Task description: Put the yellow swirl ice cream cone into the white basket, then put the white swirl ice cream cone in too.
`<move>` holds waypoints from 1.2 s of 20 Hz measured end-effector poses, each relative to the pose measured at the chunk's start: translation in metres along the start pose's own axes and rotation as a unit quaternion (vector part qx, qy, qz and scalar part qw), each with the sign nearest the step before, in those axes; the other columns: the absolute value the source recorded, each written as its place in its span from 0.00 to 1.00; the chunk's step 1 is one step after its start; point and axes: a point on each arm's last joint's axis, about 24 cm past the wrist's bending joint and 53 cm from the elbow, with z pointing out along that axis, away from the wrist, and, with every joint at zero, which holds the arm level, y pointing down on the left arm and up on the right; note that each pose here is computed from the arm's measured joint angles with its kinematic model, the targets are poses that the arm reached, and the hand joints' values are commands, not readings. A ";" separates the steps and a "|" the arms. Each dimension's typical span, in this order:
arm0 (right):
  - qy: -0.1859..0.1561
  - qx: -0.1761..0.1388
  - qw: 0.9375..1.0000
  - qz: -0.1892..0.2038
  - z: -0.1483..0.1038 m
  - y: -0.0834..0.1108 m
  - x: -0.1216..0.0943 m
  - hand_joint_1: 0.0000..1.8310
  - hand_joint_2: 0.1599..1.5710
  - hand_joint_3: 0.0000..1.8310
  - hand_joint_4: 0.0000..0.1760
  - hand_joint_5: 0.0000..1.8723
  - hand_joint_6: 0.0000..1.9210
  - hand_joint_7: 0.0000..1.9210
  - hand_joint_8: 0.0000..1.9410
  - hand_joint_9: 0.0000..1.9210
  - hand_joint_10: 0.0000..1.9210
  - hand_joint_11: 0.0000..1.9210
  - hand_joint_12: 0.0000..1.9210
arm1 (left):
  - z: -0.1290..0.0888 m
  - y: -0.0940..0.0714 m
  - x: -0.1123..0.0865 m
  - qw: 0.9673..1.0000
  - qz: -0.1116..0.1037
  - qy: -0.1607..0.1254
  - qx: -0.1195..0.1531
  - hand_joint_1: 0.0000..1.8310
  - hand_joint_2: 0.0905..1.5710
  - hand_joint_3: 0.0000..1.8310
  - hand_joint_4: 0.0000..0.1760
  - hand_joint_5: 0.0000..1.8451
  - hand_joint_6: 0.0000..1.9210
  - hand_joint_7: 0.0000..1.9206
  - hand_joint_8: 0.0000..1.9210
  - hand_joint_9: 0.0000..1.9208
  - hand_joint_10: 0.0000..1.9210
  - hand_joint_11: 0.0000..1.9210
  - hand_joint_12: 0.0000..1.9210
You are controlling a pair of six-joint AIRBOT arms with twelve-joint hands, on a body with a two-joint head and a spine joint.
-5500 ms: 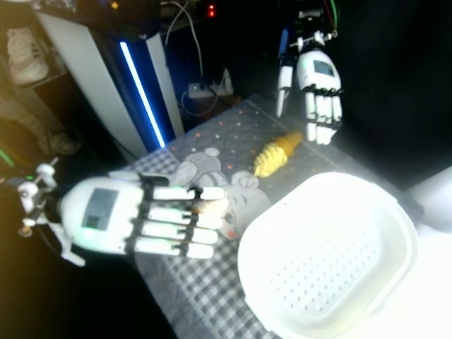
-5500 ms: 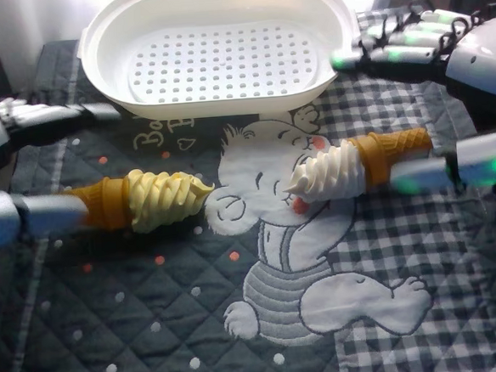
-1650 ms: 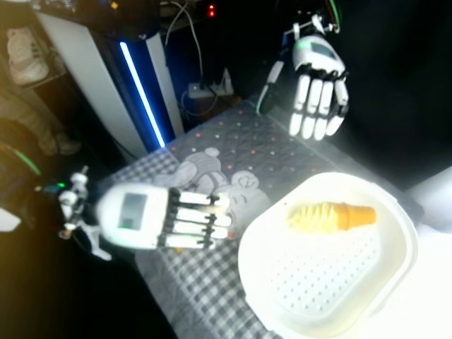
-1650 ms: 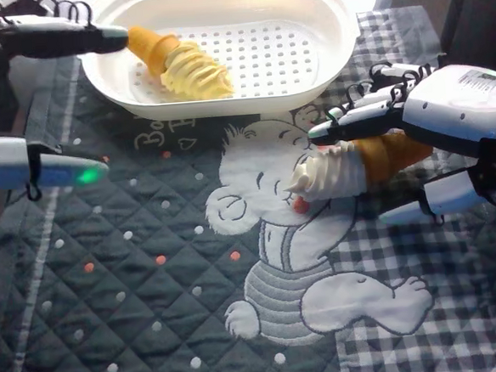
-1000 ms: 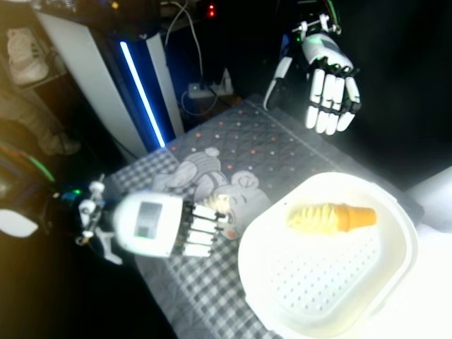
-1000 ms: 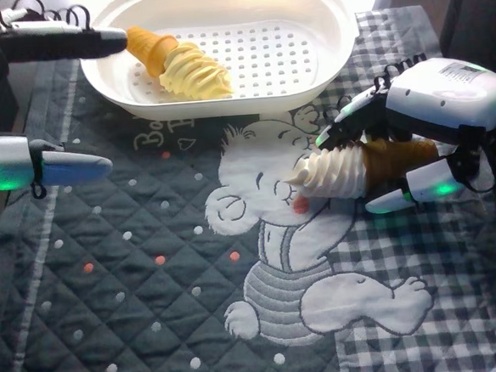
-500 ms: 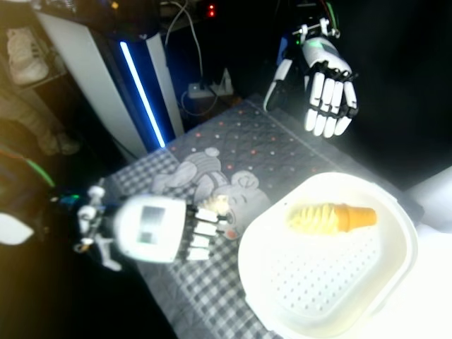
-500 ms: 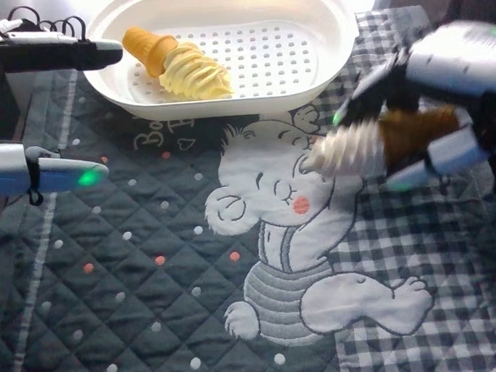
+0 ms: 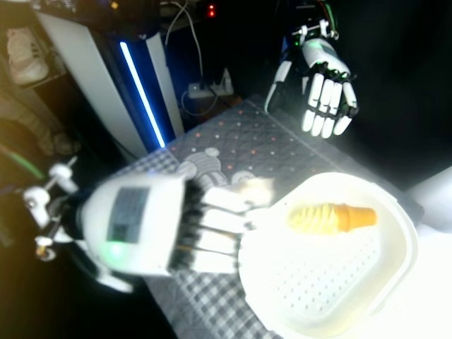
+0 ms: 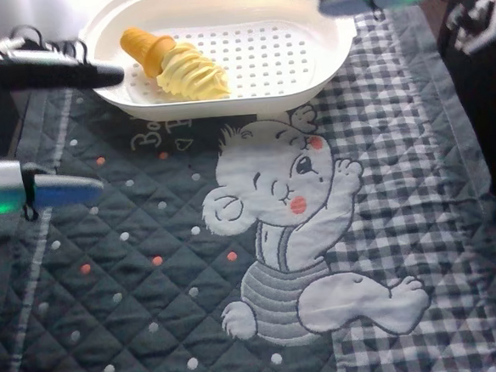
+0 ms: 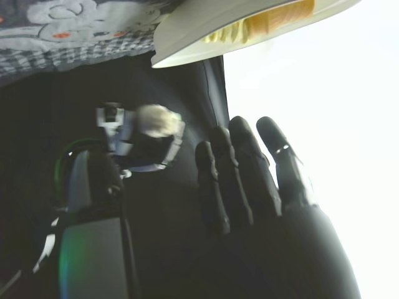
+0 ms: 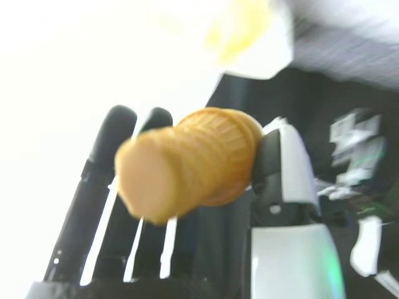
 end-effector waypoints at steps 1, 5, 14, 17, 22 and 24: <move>0.005 0.011 1.000 -0.001 0.008 -0.007 0.006 0.76 0.62 0.00 0.00 0.54 0.46 0.64 0.24 0.61 0.45 0.55 0.53 | 0.000 0.000 0.001 1.000 0.001 0.001 0.000 0.50 0.51 0.00 0.00 0.38 0.00 0.38 0.00 0.35 0.01 0.14 0.46; 0.046 0.088 0.995 -0.022 0.045 -0.049 0.052 0.77 0.61 0.00 0.00 0.58 0.40 0.68 0.15 0.60 0.43 0.44 0.41 | 0.000 -0.006 -0.003 1.000 0.000 -0.006 0.011 0.51 0.51 0.00 0.00 0.38 0.00 0.37 0.00 0.35 0.00 0.09 0.55; 0.089 0.190 0.977 -0.035 0.053 -0.104 0.087 0.42 0.48 0.00 0.99 0.00 0.00 0.00 0.00 0.02 0.00 0.04 0.15 | 0.000 -0.005 -0.007 1.000 -0.003 -0.012 0.014 0.51 0.53 0.00 0.00 0.37 0.00 0.37 0.00 0.34 0.00 0.06 0.55; 0.076 0.163 0.984 -0.008 0.051 -0.090 0.075 0.39 0.49 0.00 1.00 0.00 0.00 0.00 0.00 0.00 0.00 0.00 0.03 | 0.000 -0.001 -0.011 1.000 -0.006 -0.018 0.009 0.49 0.54 0.00 0.00 0.38 0.00 0.38 0.00 0.35 0.00 0.12 0.46; 0.038 0.057 0.998 0.003 0.013 -0.018 0.016 0.42 0.46 0.00 1.00 0.00 0.00 0.00 0.00 0.00 0.00 0.00 0.00 | -0.010 -0.006 -0.026 0.999 0.006 -0.030 0.013 0.46 0.53 0.00 0.00 0.36 0.00 0.34 0.00 0.29 0.00 0.03 0.54; 0.010 0.028 0.999 -0.020 -0.011 0.007 -0.018 0.39 0.46 0.00 1.00 0.00 0.00 0.00 0.00 0.00 0.00 0.00 0.00 | -0.019 -0.011 -0.040 0.999 0.008 -0.050 0.019 0.47 0.53 0.00 0.00 0.37 0.00 0.35 0.00 0.31 0.01 0.05 0.52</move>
